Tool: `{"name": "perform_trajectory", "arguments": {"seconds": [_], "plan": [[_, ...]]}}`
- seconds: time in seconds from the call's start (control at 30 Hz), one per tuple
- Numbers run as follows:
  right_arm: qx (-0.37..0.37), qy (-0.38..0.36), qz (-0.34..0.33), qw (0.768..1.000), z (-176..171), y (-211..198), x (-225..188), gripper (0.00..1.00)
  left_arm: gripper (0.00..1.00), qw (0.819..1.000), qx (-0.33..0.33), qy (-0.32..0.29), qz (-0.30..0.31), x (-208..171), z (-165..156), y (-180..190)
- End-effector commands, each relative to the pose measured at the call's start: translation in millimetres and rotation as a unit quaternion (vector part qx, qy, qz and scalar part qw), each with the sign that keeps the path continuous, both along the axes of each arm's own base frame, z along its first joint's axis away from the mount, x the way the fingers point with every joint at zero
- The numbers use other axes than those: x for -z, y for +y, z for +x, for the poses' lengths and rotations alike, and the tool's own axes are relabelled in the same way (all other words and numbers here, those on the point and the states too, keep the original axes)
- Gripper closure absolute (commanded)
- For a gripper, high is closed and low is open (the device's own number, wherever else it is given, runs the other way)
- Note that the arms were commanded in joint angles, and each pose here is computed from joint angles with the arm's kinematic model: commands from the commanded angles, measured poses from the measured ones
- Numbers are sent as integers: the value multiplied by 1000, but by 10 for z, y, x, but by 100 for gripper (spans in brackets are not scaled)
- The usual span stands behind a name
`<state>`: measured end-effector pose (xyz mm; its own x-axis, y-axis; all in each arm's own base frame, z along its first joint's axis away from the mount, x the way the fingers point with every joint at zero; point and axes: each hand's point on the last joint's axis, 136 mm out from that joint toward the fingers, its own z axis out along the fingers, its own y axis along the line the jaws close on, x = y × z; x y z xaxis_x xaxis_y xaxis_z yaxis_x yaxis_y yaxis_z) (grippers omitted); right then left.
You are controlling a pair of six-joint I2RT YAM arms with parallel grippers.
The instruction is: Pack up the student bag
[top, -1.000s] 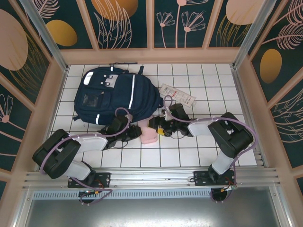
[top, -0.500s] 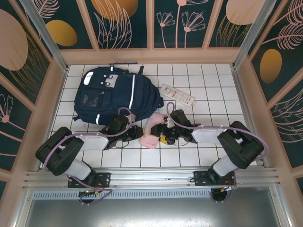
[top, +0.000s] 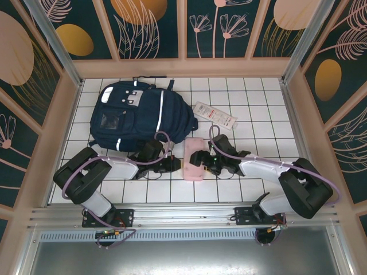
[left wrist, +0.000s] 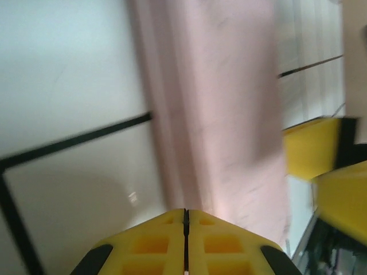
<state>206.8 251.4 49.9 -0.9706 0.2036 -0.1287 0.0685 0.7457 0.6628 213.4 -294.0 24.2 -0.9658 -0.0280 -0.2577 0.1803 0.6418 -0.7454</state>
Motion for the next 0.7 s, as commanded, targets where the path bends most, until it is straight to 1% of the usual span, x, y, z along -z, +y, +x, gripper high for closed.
{"name": "perform_trajectory", "arguments": {"seconds": [0.0, 0.17, 0.3, 0.47, 0.67], "plan": [[20, -28, -23, 999, 82, -147, -69, 16, 91, 997, 13, 54, 62, 365, -269, 203], [19, -41, -46, 998, 146, -196, -87, 17, 91, 996, 10, 55, 62, 363, -265, 206], [6, -25, -57, 998, 137, -167, 54, 16, 91, 997, 4, 48, 67, 347, -230, 219], [-32, -14, -34, 999, 133, 104, 97, 13, 89, 997, 6, 47, 64, 330, -184, 166], [-50, -26, 12, 998, 191, 362, -144, 13, 87, 997, 28, 46, 52, 280, -180, 2]]}}
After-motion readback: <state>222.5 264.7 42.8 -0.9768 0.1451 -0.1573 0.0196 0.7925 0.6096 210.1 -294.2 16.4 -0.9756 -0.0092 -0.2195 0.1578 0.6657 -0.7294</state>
